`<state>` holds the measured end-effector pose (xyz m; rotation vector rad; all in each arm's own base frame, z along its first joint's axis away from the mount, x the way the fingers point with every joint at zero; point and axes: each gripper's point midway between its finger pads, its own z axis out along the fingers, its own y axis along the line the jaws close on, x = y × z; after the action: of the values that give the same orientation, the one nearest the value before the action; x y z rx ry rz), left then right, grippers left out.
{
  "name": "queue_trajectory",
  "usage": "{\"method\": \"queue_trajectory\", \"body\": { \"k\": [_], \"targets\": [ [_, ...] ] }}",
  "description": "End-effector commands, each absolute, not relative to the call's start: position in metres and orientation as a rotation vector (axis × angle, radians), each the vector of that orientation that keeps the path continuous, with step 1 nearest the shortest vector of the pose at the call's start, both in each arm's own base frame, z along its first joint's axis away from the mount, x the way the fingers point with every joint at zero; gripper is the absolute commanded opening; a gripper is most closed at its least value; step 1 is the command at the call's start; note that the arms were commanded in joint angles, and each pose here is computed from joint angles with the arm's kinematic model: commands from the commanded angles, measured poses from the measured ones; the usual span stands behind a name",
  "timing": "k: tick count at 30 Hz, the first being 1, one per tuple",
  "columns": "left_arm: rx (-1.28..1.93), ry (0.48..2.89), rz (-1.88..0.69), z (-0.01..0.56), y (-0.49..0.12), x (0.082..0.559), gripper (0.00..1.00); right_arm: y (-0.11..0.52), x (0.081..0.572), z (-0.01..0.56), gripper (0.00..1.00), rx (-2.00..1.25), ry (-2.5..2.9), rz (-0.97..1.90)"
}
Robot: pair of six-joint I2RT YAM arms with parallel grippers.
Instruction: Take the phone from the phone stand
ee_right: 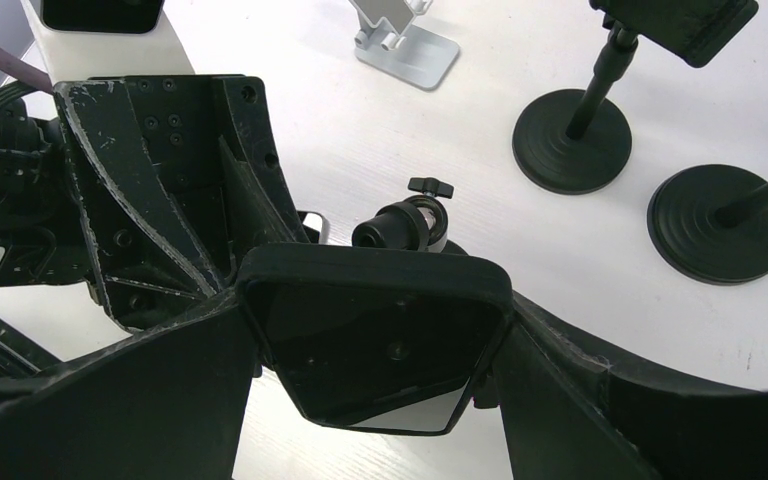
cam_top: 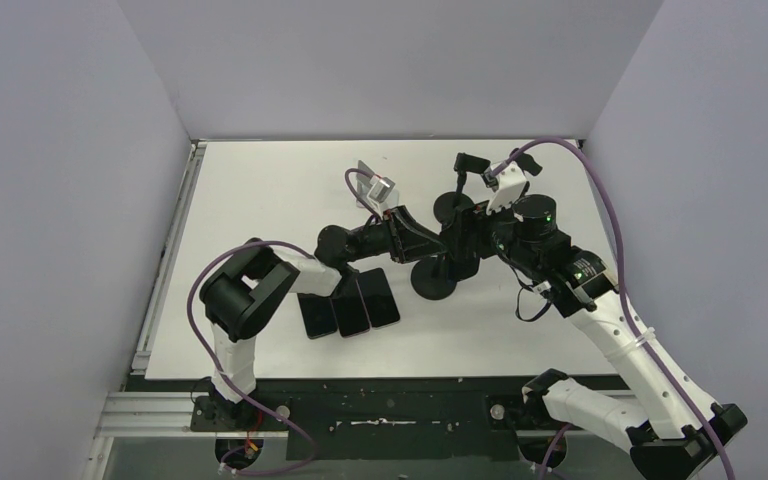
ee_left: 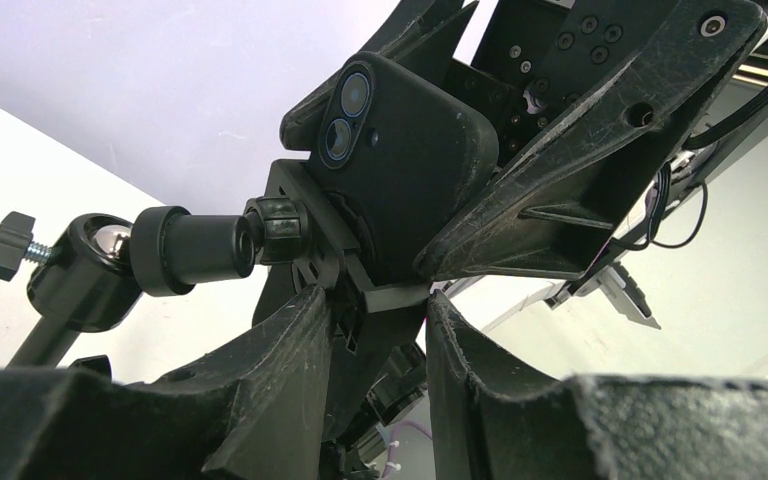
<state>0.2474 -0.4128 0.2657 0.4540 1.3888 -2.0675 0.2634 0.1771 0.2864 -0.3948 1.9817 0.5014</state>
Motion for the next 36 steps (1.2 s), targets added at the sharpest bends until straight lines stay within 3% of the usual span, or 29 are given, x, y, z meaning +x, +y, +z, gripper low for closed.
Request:
{"method": "queue_trajectory", "body": {
  "k": [1, 10, 18, 22, 28, 36],
  "targets": [
    [0.328, 1.387, -2.009, 0.243, -0.416, 0.276, 0.01, 0.250, 0.190, 0.385, 0.00, -0.659, 1.613, 1.088],
    [0.334, 1.368, -2.005, 0.250, -0.411, 0.272, 0.43, 0.246, 0.201, 0.376, 0.00, -0.617, 1.667, 1.033],
    [0.356, 1.317, -2.009, 0.268, -0.400, 0.265, 0.52, 0.248, 0.199, 0.386, 0.00, -0.609, 1.642, 1.058],
    [0.377, 1.310, -2.013, 0.272, -0.396, 0.261, 0.43, 0.248, 0.198, 0.387, 0.00, -0.605, 1.638, 1.065],
    [0.375, 1.283, -2.063, 0.272, -0.392, 0.257, 0.00, 0.251, 0.197, 0.385, 0.00, -0.611, 1.624, 1.088],
    [0.387, 1.273, -2.096, 0.272, -0.397, 0.256, 0.00, 0.252, 0.196, 0.383, 0.00, -0.618, 1.620, 1.095]
  ]
}}
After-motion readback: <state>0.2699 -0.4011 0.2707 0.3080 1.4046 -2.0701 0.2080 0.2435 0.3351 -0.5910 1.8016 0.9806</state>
